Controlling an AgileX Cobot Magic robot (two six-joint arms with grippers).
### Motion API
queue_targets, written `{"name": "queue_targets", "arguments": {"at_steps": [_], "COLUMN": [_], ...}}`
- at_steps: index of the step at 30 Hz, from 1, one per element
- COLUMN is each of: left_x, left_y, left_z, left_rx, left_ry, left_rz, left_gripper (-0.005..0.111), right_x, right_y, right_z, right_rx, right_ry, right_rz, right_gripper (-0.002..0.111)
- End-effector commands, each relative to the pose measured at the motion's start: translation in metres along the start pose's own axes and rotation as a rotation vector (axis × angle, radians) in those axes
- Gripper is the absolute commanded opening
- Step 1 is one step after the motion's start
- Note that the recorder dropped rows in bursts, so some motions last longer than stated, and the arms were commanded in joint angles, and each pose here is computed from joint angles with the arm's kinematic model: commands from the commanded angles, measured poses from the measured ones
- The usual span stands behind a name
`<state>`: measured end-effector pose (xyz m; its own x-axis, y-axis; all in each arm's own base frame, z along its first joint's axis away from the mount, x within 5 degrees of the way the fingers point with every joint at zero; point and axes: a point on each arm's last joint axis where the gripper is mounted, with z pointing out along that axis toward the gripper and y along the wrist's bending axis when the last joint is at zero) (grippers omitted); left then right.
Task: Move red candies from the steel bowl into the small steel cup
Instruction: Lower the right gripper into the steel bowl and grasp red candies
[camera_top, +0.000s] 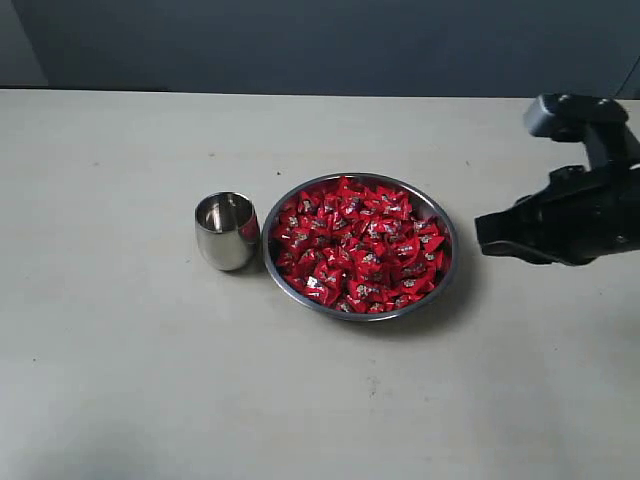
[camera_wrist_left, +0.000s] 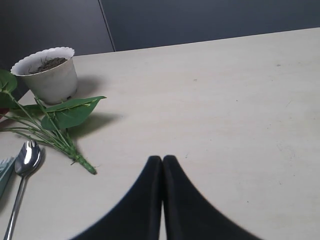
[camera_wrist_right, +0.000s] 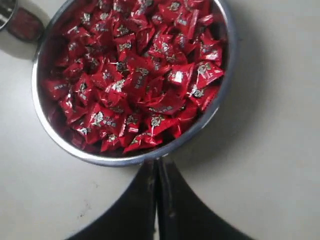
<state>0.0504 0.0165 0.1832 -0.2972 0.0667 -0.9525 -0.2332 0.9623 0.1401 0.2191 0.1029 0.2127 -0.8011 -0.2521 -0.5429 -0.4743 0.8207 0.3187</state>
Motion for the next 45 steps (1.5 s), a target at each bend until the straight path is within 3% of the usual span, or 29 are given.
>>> {"name": "queue_targets", "arguments": {"at_steps": [1, 5, 7, 22, 30, 45], "left_x": [0.001, 0.001, 0.001, 0.001, 0.001, 0.001], "left_y": [0.000, 0.000, 0.000, 0.000, 0.000, 0.000], "left_z": [0.000, 0.000, 0.000, 0.000, 0.000, 0.000], "left_rx": [0.000, 0.000, 0.000, 0.000, 0.000, 0.000], "left_ry": [-0.006, -0.006, -0.006, -0.006, -0.006, -0.006], "left_rz": [-0.001, -0.001, -0.001, -0.001, -0.001, -0.001], "left_gripper": [0.000, 0.000, 0.000, 0.000, 0.000, 0.000], "right_x": [-0.020, -0.036, -0.041, -0.042, -0.040, -0.067], "right_y": [-0.002, -0.007, -0.010, -0.008, -0.012, 0.007], "right_z": [0.028, 0.049, 0.060, 0.122, 0.129, 0.077], "right_rx": [-0.032, -0.069, -0.088, -0.076, -0.061, -0.043], "right_ry": [0.058, 0.115, 0.144, 0.275, 0.287, 0.131], "right_rz": [-0.061, -0.056, -0.048, -0.122, -0.127, -0.204], "right_gripper": [0.010, 0.042, 0.047, 0.039, -0.001, -0.001]}}
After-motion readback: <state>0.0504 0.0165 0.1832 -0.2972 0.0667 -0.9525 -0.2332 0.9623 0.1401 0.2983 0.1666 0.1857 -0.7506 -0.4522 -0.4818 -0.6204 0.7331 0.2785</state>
